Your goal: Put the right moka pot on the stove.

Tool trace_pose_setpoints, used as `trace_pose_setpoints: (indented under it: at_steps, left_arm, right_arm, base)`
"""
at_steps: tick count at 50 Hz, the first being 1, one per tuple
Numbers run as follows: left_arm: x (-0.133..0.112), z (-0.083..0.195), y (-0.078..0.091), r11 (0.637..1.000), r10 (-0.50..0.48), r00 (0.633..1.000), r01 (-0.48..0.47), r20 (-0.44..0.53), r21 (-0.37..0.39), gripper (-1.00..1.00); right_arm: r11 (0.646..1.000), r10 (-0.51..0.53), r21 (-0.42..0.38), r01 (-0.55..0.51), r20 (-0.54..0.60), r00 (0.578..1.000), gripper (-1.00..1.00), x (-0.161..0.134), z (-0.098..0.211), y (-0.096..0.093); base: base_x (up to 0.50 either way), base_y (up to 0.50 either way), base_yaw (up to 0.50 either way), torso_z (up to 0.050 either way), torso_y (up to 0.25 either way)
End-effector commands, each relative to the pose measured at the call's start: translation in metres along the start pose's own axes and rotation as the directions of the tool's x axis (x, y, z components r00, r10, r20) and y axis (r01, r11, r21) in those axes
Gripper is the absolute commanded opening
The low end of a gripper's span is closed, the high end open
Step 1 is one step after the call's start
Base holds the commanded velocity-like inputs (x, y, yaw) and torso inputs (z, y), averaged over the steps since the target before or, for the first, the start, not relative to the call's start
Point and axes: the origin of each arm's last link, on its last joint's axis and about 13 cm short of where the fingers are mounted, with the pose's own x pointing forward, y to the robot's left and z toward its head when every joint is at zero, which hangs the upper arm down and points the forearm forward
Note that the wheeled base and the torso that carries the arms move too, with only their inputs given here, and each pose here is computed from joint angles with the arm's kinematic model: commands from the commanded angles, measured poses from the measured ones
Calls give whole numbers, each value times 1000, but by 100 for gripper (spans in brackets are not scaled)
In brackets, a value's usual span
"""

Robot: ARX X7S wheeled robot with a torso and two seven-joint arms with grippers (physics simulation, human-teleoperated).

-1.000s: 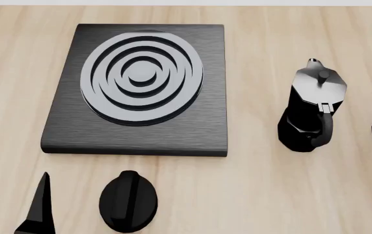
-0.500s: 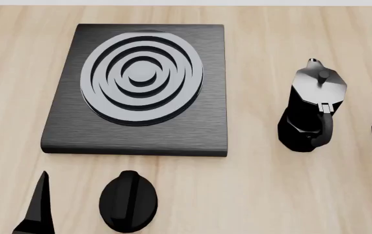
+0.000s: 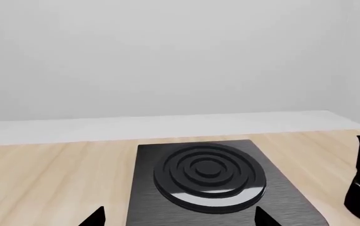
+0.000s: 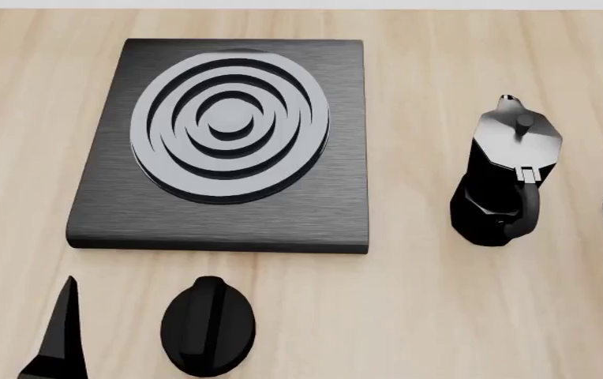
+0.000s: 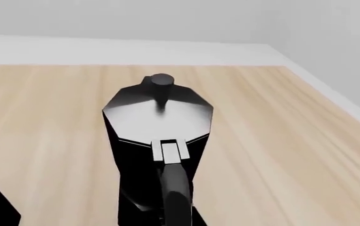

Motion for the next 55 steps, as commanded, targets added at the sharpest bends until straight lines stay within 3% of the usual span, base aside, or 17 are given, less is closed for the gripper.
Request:
trace_pose_setpoints:
  at_steps: [1, 21, 43, 55]
  left_arm:
    - [0, 0, 0, 1000, -3, 1000, 3, 2, -2, 100]
    - [0, 0, 0, 1000, -4, 1000, 4, 2, -4, 100]
    - [0, 1, 0, 1000, -3, 1000, 3, 7, -5, 100]
    - [-1, 0, 0, 1000, -2, 1000, 3, 7, -3, 100]
  right_arm:
    - [1000, -7, -18, 7, -7, 1000, -100, 2, -2, 1]
    - [1000, 4, -23, -3, 33, 999, -100, -11, 14, 1]
    - [999, 28, -46, -23, 118, 993, -100, -68, 56, 1]
    - [999, 12, -44, -6, 136, 991, -100, -108, 61, -4]
  base:
    - [0, 0, 0, 0, 0]
    - [1, 0, 0, 0, 0]
    - [0, 0, 0, 0, 0]
    - [0, 0, 0, 0, 0]
